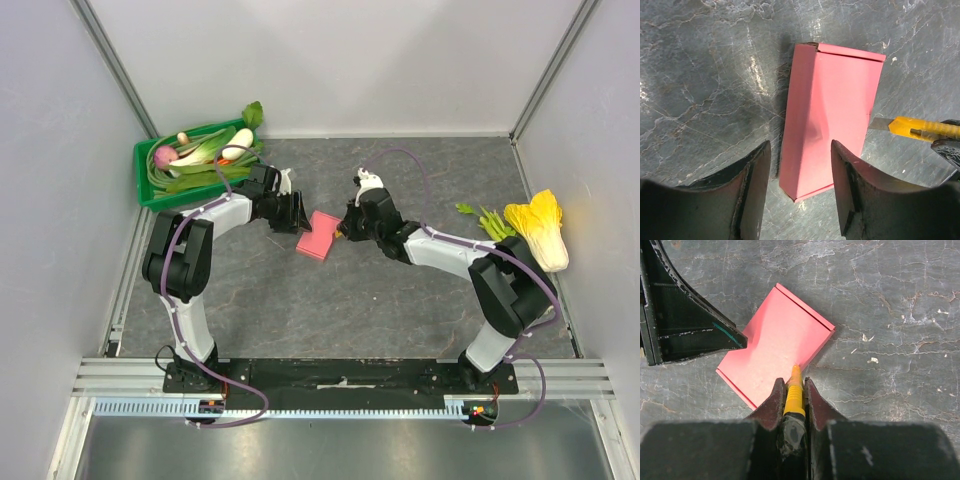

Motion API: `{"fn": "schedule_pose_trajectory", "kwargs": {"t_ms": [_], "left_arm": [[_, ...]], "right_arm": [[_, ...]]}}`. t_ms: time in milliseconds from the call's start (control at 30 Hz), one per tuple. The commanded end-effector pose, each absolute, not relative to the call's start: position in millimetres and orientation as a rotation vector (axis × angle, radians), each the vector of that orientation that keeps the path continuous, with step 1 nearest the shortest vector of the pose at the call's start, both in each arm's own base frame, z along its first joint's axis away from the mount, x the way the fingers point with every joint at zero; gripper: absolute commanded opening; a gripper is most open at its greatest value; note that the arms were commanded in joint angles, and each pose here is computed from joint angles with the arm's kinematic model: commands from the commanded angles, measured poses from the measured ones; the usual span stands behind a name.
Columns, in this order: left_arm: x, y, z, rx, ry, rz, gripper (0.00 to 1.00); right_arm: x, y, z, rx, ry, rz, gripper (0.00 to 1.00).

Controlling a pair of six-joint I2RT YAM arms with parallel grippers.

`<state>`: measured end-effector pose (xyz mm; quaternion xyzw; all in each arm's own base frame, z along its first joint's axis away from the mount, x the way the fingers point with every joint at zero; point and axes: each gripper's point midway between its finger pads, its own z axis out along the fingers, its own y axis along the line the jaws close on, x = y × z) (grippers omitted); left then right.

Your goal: Unpack the express box

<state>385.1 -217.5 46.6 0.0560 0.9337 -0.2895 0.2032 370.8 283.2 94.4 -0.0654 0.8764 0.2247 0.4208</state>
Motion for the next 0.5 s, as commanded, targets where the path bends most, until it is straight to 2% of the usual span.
{"fn": "schedule_pose_trajectory", "kwargs": {"t_ms": [0, 467], "left_arm": [[399, -212, 66, 0.140, 2.552, -0.755, 0.58], [385, -237, 67, 0.182, 2.566, -0.990, 0.60]], "right_arm": [[359, 260, 68, -0.144, 2.279, 0.463, 0.00], [359, 259, 67, -0.130, 2.290, 0.464, 0.00]]}}
